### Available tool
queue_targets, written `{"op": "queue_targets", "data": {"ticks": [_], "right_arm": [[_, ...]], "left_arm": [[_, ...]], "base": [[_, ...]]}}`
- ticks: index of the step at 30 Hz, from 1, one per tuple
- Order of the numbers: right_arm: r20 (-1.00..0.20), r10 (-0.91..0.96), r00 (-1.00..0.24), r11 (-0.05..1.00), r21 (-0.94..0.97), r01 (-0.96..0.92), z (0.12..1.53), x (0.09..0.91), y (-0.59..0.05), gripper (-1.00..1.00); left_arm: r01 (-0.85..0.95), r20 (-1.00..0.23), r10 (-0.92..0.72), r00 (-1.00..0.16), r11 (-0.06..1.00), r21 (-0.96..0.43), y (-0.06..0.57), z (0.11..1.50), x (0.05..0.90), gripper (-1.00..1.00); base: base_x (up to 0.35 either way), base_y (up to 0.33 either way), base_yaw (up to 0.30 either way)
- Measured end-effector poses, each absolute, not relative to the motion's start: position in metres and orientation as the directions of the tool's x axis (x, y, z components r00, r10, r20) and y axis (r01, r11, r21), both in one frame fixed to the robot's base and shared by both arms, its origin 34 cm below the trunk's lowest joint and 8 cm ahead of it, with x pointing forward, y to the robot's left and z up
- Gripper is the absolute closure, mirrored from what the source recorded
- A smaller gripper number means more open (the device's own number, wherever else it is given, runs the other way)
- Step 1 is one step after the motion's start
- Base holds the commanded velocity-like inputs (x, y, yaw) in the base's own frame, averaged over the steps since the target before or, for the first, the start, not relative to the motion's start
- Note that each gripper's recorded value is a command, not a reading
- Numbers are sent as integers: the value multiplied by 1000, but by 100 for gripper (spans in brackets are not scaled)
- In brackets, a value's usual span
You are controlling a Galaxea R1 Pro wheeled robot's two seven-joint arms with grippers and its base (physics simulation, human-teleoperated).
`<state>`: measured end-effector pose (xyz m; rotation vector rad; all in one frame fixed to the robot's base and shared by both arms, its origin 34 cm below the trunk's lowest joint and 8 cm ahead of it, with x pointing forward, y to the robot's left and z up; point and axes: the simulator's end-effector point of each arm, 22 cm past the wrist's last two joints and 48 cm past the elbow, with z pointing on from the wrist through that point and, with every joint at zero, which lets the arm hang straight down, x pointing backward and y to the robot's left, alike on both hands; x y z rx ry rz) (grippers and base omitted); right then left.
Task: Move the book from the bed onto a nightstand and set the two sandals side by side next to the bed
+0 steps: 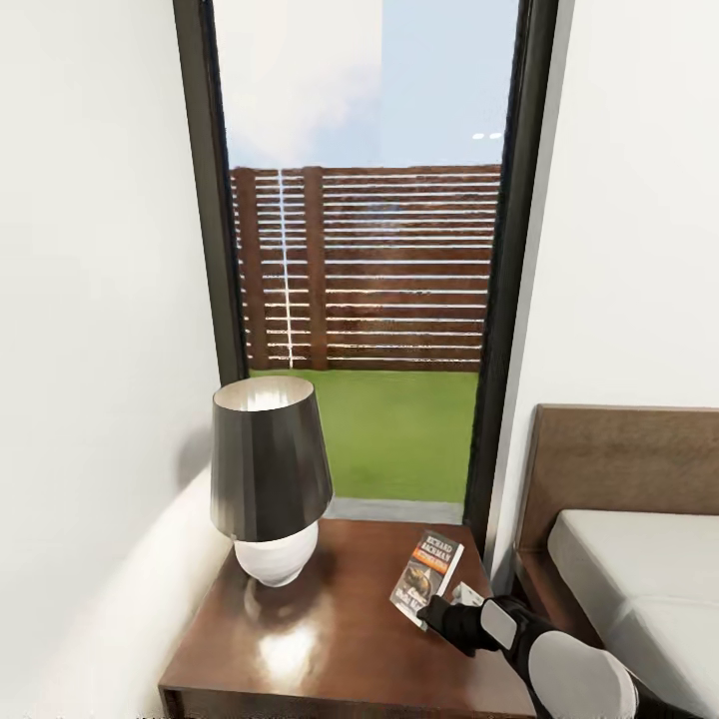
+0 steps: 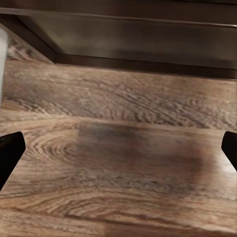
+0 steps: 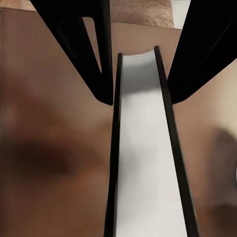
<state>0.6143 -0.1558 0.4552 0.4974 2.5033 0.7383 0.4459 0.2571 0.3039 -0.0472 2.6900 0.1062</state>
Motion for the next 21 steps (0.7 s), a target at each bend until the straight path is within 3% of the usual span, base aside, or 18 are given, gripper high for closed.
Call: {"op": "queue_targets", "data": {"ticks": [21], "right_arm": [[-302,447,-842,784,585,207,425,610,-154,100]], "left_arm": [[-53,-433,-14,-901,996,77,260,258,435,-100]], "base": [[0,0,0]]}}
